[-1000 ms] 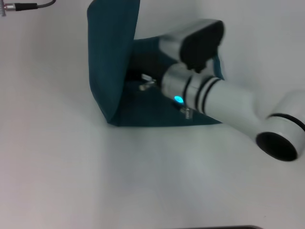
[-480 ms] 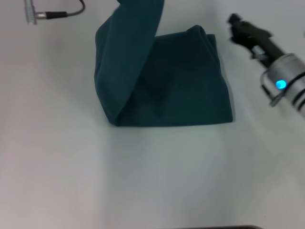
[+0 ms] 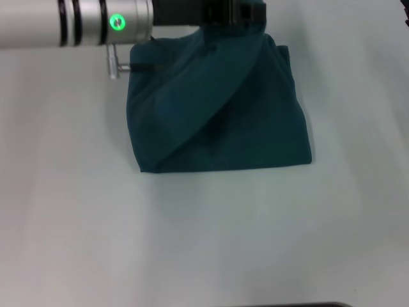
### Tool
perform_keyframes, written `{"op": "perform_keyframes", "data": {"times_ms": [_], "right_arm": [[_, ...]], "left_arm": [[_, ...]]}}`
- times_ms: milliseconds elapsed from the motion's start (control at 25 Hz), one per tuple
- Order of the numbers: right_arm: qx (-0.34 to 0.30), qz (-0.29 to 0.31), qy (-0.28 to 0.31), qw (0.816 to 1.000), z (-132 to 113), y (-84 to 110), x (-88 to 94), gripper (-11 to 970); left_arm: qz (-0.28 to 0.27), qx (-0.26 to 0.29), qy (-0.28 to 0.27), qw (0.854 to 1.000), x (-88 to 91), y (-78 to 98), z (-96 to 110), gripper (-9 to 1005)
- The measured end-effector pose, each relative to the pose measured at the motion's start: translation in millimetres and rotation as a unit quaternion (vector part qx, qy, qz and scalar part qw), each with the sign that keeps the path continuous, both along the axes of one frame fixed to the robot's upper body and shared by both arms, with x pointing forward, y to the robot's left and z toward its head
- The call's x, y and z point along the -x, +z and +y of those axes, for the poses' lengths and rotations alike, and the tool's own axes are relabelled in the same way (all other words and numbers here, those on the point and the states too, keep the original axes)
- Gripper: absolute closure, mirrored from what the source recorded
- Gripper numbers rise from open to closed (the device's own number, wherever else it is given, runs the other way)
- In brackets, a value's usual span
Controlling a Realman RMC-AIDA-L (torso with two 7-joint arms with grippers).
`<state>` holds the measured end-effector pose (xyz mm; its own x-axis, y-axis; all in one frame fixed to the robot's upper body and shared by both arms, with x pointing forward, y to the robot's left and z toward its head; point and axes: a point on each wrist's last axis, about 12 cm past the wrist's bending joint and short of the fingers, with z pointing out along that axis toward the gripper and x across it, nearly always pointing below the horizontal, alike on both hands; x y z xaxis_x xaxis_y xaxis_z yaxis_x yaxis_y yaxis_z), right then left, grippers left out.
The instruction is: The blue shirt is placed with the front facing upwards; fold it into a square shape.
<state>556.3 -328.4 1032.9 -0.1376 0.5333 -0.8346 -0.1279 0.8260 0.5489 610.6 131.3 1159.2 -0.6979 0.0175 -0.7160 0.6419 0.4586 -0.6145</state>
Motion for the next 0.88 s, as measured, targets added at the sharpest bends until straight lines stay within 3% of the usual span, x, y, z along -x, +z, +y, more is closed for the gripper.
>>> {"op": "perform_keyframes", "data": {"times_ms": [320, 520, 680, 800, 880], "right_arm": [[0.011, 0.014, 0.011, 1.000, -6, -1.0, 0.6, 934], [0.018, 0.017, 0.024, 0.999, -2, 0.1, -3.2, 934], [0.029, 0.015, 0.039, 0.999, -1, 1.7, -4.1, 934], [0.040, 0.007, 0.064, 0.997, -2, 6.0, -3.4, 933], [0.061, -0.003, 0.104, 0.993, -1, 10.7, -1.8, 933]], "left_arm": [[0.038, 0.009, -0.035, 0.999, 23.8, -45.7, -28, 985], [0.019, 0.019, -0.050, 0.998, 29.8, -46.2, -37, 819], [-0.062, 0.021, -0.061, 0.996, 31.8, -36.1, -33, 686], [-0.144, 0.030, -0.047, 0.988, 41.5, -31.9, -14, 586], [-0.168, 0.032, -0.031, 0.985, 49.4, -32.7, 0, 518]]}}
